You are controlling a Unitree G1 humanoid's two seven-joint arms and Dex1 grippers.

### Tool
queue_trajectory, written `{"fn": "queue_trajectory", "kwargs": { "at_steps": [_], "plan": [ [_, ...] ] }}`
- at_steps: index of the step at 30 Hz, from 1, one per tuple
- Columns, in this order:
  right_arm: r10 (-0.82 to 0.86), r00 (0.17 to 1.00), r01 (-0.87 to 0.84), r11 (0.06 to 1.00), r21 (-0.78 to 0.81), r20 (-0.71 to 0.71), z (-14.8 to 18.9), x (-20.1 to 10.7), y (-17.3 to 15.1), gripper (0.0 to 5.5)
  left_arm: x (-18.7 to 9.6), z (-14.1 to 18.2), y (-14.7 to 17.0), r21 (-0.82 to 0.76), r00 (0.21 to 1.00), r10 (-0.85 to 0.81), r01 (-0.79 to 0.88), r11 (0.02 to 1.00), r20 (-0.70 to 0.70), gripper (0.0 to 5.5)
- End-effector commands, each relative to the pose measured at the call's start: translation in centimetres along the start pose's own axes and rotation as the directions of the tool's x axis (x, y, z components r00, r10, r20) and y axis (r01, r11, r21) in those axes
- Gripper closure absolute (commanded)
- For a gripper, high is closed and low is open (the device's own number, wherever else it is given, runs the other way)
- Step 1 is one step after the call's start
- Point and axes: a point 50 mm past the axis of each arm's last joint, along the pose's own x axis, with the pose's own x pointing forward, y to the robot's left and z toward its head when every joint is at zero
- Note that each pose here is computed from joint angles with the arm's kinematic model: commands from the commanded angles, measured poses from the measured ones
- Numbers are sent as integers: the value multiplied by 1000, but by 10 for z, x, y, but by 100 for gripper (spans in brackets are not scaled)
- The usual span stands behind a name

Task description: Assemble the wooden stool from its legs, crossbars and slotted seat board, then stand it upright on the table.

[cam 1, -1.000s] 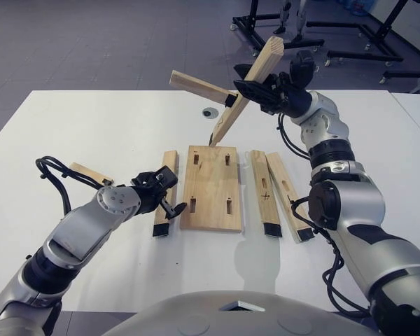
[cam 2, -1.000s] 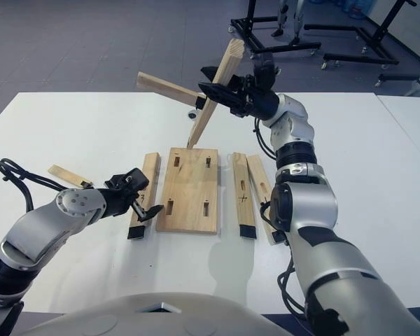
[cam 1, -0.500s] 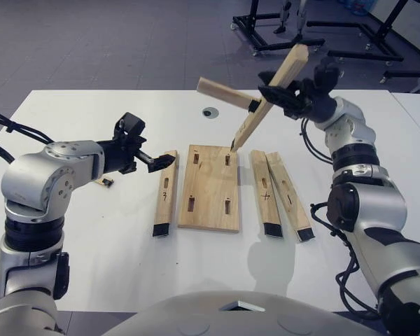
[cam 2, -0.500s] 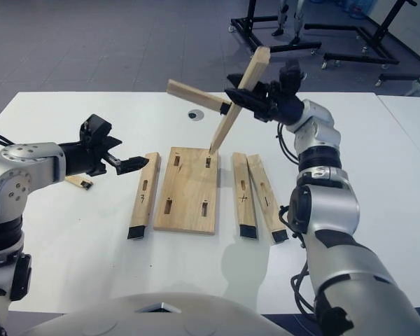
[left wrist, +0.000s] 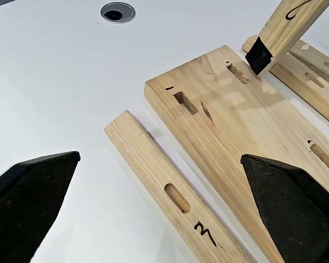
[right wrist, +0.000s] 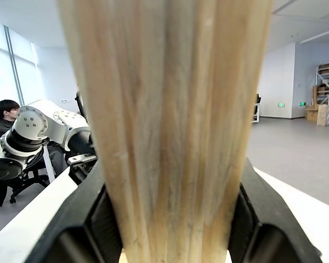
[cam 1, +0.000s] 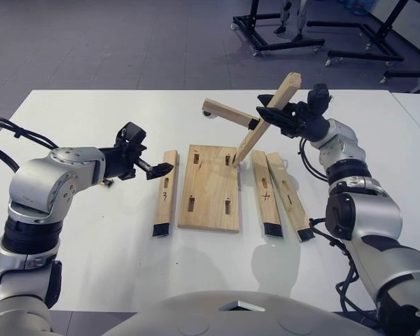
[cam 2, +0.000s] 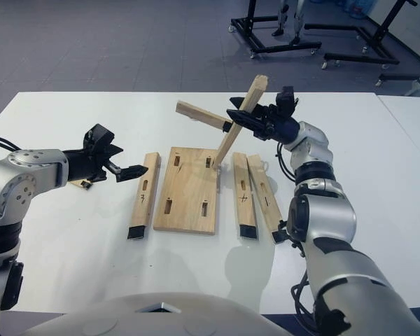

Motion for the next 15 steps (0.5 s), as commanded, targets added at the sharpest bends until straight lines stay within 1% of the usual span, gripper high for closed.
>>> {"fn": "queue_trajectory", "kwargs": {
  "at_steps": [1, 15],
  "plan": [
    [19, 1000, -18, 999, -46, 7, 9, 13, -3, 345, 0, -1, -3, 6, 1000, -6, 6, 1000, 2, 10],
    [13, 1000, -13, 1000, -18, -13, -15, 8, 3, 345, 6, -4, -7, 9, 999, -27, 27, 1000, -19, 10]
  ]
}}
